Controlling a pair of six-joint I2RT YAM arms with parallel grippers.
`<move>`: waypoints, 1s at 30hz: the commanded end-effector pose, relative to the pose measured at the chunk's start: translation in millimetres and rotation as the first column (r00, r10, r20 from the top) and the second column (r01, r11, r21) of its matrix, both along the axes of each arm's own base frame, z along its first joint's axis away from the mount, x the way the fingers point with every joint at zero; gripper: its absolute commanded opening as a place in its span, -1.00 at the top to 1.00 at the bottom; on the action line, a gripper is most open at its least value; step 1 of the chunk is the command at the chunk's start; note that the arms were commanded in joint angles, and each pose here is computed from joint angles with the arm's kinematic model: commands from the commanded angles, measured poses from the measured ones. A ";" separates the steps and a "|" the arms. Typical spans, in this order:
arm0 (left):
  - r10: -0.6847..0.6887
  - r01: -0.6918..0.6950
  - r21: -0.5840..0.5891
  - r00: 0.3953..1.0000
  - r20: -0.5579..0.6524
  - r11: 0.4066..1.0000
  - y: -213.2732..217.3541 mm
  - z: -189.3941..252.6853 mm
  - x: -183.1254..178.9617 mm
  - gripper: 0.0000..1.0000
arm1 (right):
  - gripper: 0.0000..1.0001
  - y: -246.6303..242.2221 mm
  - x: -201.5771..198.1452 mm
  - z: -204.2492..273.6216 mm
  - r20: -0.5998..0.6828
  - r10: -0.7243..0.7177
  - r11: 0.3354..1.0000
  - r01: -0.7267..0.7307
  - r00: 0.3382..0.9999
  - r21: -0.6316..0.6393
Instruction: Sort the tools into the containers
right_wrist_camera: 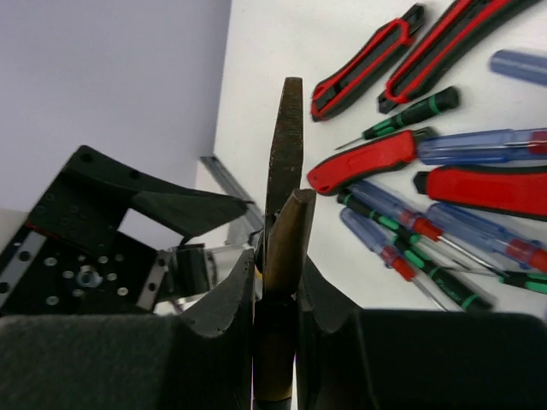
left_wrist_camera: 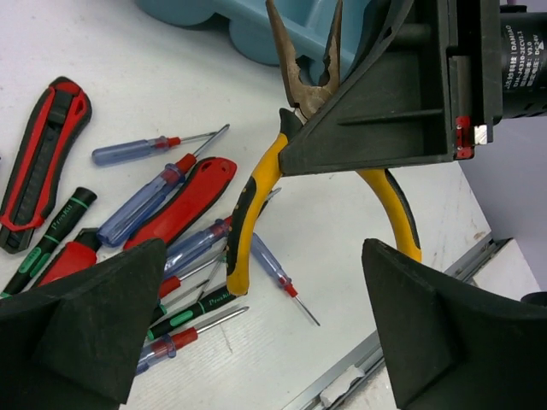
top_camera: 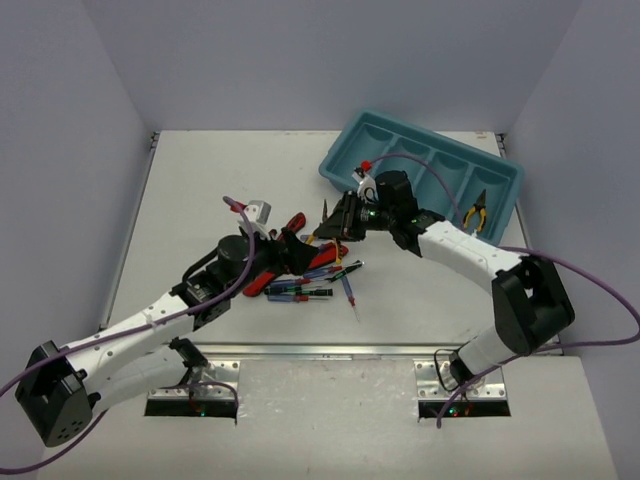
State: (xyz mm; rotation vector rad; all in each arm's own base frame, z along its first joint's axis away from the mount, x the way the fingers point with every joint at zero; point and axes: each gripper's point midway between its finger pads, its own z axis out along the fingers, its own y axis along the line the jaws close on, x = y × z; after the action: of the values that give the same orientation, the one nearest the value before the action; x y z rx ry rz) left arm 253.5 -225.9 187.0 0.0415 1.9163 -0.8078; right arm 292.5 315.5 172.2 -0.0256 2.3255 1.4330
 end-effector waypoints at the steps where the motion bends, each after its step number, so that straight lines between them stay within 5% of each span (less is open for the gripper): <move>1: 0.088 -0.087 -0.013 0.995 0.056 0.996 8.7 40.0 12.7 -1.00 | 1.00 -42.9 25.4 27.4 0.203 -0.110 0.982 0.138 0.973 -0.131; 6: 0.367 -0.345 0.190 0.925 -0.095 0.919 64.6 25.1 13.5 -1.00 | 1.00 -172.1 54.7 14.8 0.266 -0.346 0.807 0.430 0.900 -0.406; 14: 0.243 -0.132 0.411 0.942 -0.231 0.902 61.8 2.5 -12.0 -1.00 | 1.00 -372.3 77.2 9.0 0.309 -0.612 0.329 0.589 0.728 -0.738; 20: 0.243 -0.138 0.454 0.952 -0.183 0.881 81.7 -2.2 -22.5 -1.00 | 1.00 -430.7 105.2 9.3 0.354 -0.656 0.161 0.582 0.666 -0.797; 26: 0.165 -0.084 0.404 0.972 -0.169 0.911 70.0 3.5 -25.8 -1.00 | 1.00 -443.1 133.9 -12.8 0.313 -0.658 0.139 0.519 0.685 -0.844; 27: 0.169 -0.088 0.405 0.971 -0.168 0.910 70.6 2.9 -25.7 -1.00 | 0.90 -443.5 136.1 -16.4 0.300 -0.659 0.141 0.506 0.689 -0.851; 30: 0.177 -0.099 0.400 0.971 -0.162 0.911 72.0 3.3 -25.4 -1.00 | 0.00 -445.9 139.0 -23.7 0.262 -0.677 0.136 0.467 0.687 -0.874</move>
State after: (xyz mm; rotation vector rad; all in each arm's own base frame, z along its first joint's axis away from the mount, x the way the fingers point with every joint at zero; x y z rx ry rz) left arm 226.3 -149.5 185.8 0.0492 2.2490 -0.3081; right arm 422.5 -118.6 129.0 0.6686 2.5213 -0.2946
